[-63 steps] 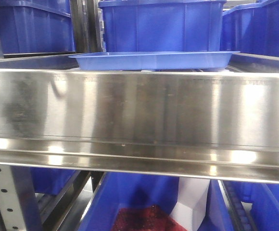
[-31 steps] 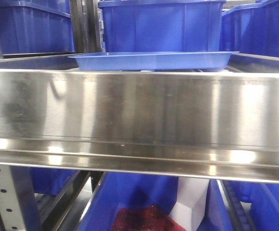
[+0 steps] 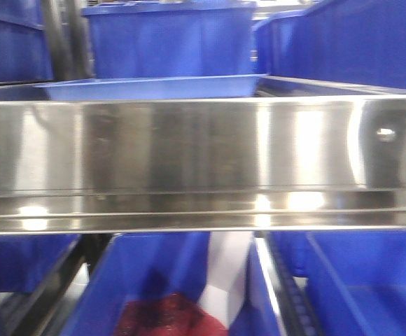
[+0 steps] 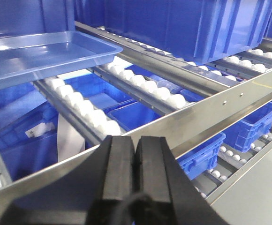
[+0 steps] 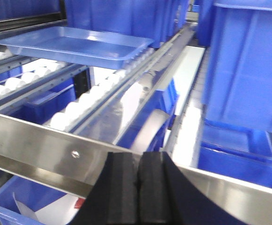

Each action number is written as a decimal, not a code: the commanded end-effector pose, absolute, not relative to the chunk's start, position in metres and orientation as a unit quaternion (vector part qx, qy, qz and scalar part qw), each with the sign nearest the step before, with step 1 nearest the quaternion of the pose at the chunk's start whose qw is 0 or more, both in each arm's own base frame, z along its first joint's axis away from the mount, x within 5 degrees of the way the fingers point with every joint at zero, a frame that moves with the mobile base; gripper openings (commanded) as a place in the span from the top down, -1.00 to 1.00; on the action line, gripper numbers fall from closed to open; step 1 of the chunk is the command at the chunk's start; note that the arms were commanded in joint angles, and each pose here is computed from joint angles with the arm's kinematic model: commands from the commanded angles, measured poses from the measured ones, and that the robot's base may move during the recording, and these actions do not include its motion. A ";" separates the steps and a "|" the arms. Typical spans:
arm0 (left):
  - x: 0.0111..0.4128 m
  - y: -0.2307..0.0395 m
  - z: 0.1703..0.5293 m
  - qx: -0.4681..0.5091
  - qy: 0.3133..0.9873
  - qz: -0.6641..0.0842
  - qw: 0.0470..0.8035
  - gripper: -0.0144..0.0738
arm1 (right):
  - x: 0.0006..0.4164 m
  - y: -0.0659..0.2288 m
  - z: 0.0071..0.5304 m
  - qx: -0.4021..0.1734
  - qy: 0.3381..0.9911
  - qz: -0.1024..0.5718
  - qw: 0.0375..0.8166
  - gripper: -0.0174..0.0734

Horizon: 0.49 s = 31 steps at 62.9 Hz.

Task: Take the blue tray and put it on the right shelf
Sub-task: 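Raise both grippers up and away from the placed tray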

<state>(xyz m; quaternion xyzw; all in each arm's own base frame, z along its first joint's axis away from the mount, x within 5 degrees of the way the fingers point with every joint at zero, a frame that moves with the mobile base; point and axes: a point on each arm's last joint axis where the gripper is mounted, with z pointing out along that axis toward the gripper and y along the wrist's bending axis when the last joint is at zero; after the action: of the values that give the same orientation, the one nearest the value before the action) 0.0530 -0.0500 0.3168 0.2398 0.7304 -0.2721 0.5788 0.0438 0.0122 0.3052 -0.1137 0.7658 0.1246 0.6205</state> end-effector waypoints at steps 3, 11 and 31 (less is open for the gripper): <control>0.054 -0.049 0.334 0.221 0.697 -0.285 0.620 0.78 | 0.044 0.013 0.321 -0.119 0.730 0.127 0.661 0.50; 0.054 -0.049 0.334 0.218 0.698 -0.283 0.621 0.78 | 0.044 0.013 0.321 -0.119 0.730 0.127 0.661 0.50; 0.058 -0.040 0.334 0.173 0.706 -0.244 0.641 0.78 | 0.044 0.013 0.321 -0.119 0.730 0.127 0.661 0.50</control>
<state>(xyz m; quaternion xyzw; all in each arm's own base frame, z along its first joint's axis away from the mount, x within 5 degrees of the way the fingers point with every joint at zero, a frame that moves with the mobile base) 0.0573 -0.0438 0.3171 0.2017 0.7406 -0.2422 0.5935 0.0436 0.0121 0.3052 -0.1145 0.7652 0.1240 0.6212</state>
